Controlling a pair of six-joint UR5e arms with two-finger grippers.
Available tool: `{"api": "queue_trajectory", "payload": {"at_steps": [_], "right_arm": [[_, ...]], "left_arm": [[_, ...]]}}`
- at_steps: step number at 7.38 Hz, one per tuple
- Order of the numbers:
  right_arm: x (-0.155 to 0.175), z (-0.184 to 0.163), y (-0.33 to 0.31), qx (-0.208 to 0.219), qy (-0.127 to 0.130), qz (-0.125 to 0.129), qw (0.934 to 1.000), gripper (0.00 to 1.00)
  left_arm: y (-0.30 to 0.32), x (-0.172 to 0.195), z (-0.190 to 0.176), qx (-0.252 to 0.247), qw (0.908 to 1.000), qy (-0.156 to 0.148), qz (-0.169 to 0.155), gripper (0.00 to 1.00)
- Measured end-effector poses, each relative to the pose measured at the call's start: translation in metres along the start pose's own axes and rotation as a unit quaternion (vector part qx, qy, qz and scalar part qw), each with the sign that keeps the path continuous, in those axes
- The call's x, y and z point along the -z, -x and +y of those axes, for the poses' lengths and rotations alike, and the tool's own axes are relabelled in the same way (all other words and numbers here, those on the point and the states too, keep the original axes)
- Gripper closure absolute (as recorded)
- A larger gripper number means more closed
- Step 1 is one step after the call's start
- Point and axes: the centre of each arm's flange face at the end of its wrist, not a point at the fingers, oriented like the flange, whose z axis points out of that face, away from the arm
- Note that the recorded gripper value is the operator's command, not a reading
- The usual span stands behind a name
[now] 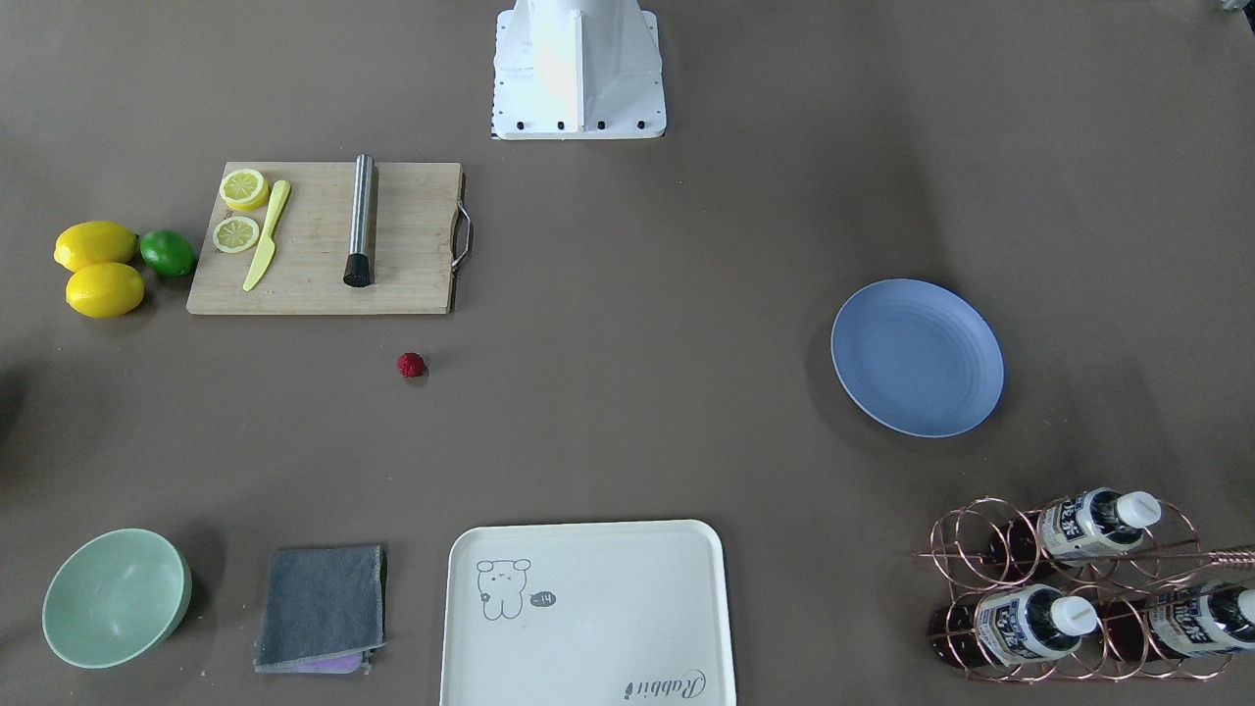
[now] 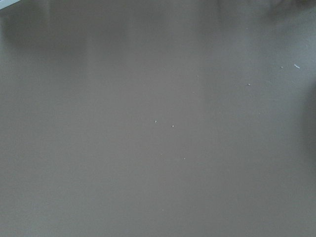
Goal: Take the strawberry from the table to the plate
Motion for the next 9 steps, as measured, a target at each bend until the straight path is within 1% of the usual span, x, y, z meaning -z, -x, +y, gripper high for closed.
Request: {"api": "queue_trajectory", "payload": {"at_steps": [2, 4, 6, 7, 9], "right_arm": [[-0.001, 0.000, -0.001, -0.001, 0.001, -0.001, 1.0000, 0.00], [-0.003, 0.002, -0.001, -0.002, 0.002, -0.004, 1.0000, 0.00], [-0.003, 0.003, -0.001, -0.003, 0.002, -0.006, 1.0000, 0.00], [-0.003, 0.002, -0.001, -0.003, 0.001, -0.006, 1.0000, 0.00], [0.007, -0.005, 0.007, 0.006, -0.008, -0.005, 0.9999, 0.00]], "left_arm": [[-0.001, 0.001, 0.002, -0.003, 1.0000, -0.003, 0.002, 0.02], [-0.005, 0.007, -0.002, -0.029, 0.9992, -0.027, 0.004, 0.02], [0.001, 0.002, -0.008, -0.032, 0.9990, -0.031, 0.004, 0.02], [0.000, 0.002, -0.016, -0.037, 0.9987, -0.034, 0.004, 0.02], [-0.020, 0.016, -0.045, -0.061, 0.9966, -0.056, 0.005, 0.02]]}}
